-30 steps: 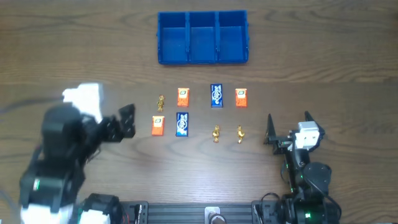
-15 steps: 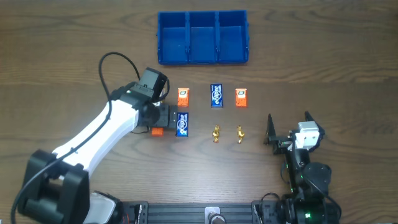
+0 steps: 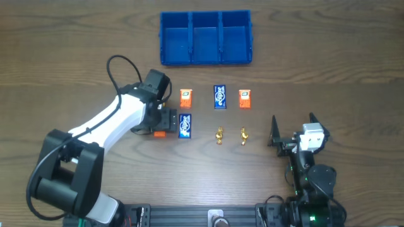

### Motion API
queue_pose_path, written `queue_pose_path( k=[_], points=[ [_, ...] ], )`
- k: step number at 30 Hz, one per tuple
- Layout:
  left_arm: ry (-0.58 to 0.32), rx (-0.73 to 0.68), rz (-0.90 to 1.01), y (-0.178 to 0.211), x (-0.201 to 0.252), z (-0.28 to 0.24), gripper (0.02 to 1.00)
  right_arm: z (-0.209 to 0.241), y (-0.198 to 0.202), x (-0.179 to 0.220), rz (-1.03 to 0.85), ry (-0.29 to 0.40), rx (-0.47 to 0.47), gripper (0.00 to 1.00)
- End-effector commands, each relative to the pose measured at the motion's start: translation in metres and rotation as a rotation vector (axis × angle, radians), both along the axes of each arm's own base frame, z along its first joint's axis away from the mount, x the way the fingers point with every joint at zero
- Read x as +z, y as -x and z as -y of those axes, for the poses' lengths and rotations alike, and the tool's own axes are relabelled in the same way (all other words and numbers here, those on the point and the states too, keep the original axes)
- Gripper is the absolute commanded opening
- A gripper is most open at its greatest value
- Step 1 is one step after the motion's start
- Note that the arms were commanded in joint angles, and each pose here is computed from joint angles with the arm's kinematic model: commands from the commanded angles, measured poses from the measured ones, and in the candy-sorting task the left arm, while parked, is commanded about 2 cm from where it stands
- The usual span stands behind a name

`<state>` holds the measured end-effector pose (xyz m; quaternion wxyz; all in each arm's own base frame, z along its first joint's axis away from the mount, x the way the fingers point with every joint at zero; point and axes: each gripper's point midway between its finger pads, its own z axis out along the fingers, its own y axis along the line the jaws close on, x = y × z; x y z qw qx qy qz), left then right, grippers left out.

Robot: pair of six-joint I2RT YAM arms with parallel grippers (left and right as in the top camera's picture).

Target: Sort Candies Into Trays

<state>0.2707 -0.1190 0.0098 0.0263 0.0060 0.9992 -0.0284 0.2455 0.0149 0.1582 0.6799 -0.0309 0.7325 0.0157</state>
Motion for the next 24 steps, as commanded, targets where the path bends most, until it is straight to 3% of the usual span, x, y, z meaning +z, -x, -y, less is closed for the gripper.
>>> queue_pose_path(
  k=[1,11,13,16,18,20,21,24],
  points=[
    [-0.031,0.01,-0.029,0.001,-0.013,-0.005,0.829,-0.001,0.0,-0.002,-0.002,0.015,0.006,0.998],
    [-0.029,0.024,-0.033,-0.001,-0.018,-0.003,0.397,-0.001,0.0,-0.001,-0.001,0.015,0.006,0.998],
    [-0.018,0.034,-0.027,-0.002,-0.017,-0.001,0.334,-0.001,0.0,-0.002,-0.001,0.015,0.006,0.998],
    [0.001,0.061,-0.008,-0.006,-0.012,0.002,0.318,-0.001,0.0,-0.002,-0.001,0.015,0.006,0.998],
    [0.039,0.068,0.094,-0.021,0.018,0.01,0.323,-0.001,0.0,-0.002,-0.001,0.015,0.006,0.998],
    [0.089,0.074,0.329,-0.055,0.096,0.022,0.332,-0.001,0.0,-0.002,-0.002,0.015,0.006,0.998],
    [0.106,0.078,0.477,-0.075,0.156,0.028,0.334,-0.001,0.0,-0.002,-0.001,0.015,0.006,0.998],
    [0.08,0.105,0.624,-0.113,0.24,0.031,0.336,-0.001,0.0,-0.002,-0.001,0.015,0.006,0.998]
  ],
)
